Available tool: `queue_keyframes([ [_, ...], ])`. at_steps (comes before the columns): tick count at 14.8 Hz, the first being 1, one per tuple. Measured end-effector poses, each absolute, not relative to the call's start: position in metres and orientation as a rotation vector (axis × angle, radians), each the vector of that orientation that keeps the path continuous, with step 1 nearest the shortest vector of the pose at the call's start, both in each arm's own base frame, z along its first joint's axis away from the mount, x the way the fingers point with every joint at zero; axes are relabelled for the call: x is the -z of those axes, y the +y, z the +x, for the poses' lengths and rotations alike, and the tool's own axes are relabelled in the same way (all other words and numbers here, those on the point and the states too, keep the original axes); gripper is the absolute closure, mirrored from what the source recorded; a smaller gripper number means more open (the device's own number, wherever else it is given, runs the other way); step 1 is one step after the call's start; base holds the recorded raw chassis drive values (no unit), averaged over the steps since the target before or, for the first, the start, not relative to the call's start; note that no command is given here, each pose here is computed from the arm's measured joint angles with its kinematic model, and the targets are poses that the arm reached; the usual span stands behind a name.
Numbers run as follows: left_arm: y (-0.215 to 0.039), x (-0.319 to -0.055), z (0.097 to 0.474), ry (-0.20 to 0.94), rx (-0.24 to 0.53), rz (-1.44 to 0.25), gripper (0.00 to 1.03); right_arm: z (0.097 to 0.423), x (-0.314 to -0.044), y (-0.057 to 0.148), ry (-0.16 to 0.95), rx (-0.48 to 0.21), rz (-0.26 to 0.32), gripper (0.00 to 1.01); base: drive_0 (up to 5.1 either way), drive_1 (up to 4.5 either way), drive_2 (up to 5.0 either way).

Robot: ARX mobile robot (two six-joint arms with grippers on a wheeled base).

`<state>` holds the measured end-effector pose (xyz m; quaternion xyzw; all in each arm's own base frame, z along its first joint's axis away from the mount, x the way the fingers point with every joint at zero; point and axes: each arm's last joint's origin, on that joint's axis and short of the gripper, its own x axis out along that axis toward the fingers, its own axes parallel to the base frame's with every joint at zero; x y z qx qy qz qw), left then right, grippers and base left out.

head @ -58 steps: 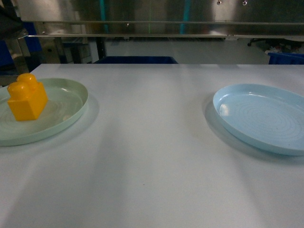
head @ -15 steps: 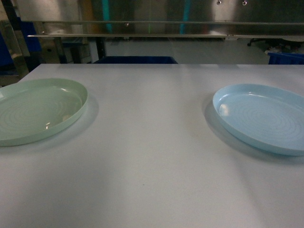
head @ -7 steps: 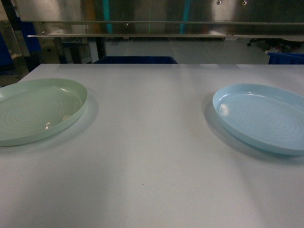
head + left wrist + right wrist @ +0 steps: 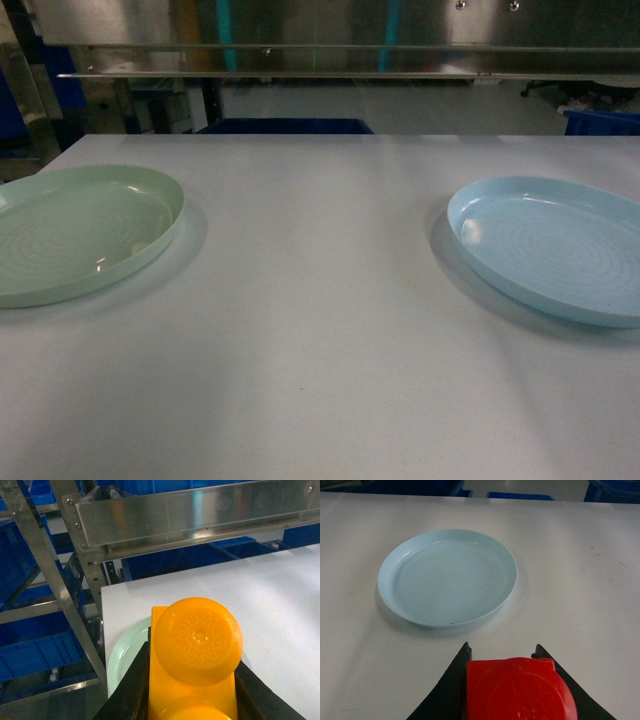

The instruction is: Sort and place red and yellow blocks in left bins

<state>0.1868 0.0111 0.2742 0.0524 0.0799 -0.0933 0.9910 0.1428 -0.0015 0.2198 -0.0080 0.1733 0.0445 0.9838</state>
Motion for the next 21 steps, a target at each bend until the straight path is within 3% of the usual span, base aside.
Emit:
queue_keyframes([
  [21,0.0114,-0.2741,0.187,0.16,0.189,0.105,0.76,0.1427,-0.22,-0.0015,0.347,-0.086,-0.017,0.73,-5.0,2.49,2.5],
])
